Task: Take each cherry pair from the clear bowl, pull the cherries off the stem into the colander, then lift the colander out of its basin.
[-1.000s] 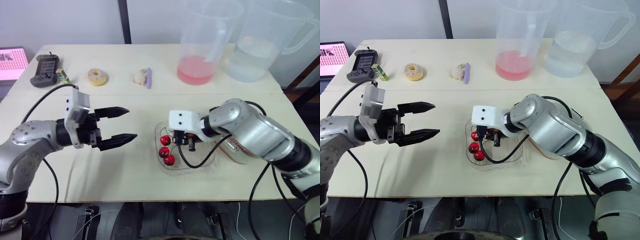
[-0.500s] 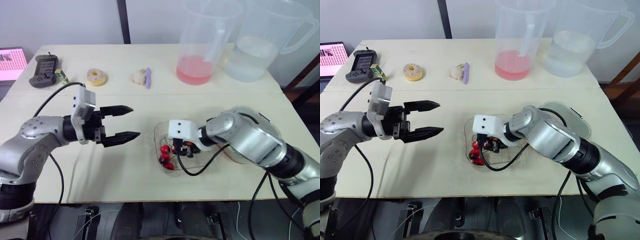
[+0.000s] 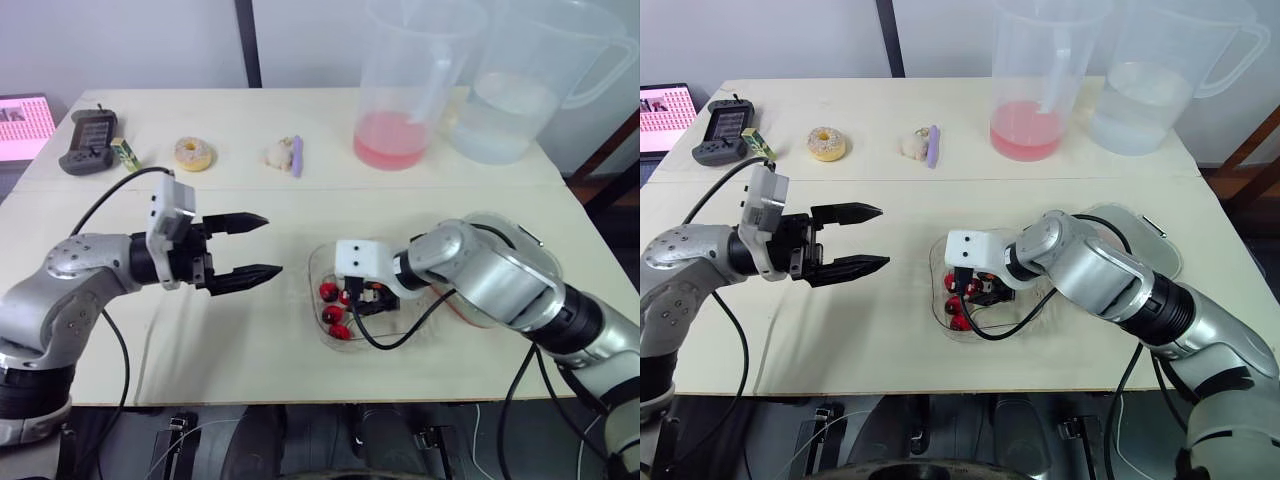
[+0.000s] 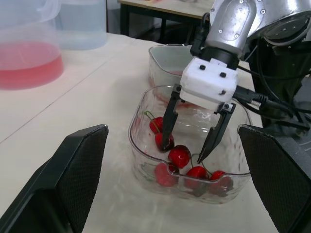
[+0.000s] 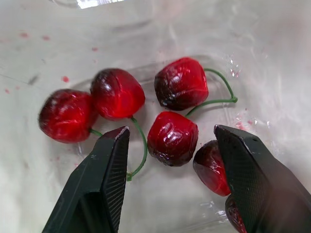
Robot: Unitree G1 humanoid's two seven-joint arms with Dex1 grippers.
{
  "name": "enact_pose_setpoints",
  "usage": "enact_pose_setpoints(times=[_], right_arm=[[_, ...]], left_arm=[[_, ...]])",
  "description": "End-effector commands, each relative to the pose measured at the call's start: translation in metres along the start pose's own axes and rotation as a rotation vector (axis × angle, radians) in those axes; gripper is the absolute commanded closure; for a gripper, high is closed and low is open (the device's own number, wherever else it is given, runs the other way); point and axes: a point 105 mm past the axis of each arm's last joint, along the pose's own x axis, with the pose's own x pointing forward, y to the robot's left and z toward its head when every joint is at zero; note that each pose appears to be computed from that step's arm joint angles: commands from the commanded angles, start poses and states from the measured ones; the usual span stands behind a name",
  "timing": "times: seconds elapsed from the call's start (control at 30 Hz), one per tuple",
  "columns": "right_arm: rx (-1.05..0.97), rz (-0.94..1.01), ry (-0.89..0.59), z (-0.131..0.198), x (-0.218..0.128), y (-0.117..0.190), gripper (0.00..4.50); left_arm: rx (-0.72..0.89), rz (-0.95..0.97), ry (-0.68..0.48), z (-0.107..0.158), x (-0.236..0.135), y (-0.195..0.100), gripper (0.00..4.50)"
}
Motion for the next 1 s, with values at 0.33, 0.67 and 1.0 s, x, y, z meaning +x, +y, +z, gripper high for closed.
enact_pose_setpoints(times=[0.33,0.67,1.0], right_arm=[[-0.051,-0.037,-0.005,0.006,0.004,-0.007,1.53],[-0.066,0.001,0.002,0.006,0.007,0.003,2.07],[-0.062,-0.030,-0.013,0.013,-0.005,-0.003,2.69]], left_arm=[[0.049,0.007,-0.020,0.007,0.002,-0.006,0.00],[0.048,0.013,-0.017,0.006,0.002,-0.006,0.00],[0.057,0.015,-0.035,0.009,0.004,-0.005,0.00]])
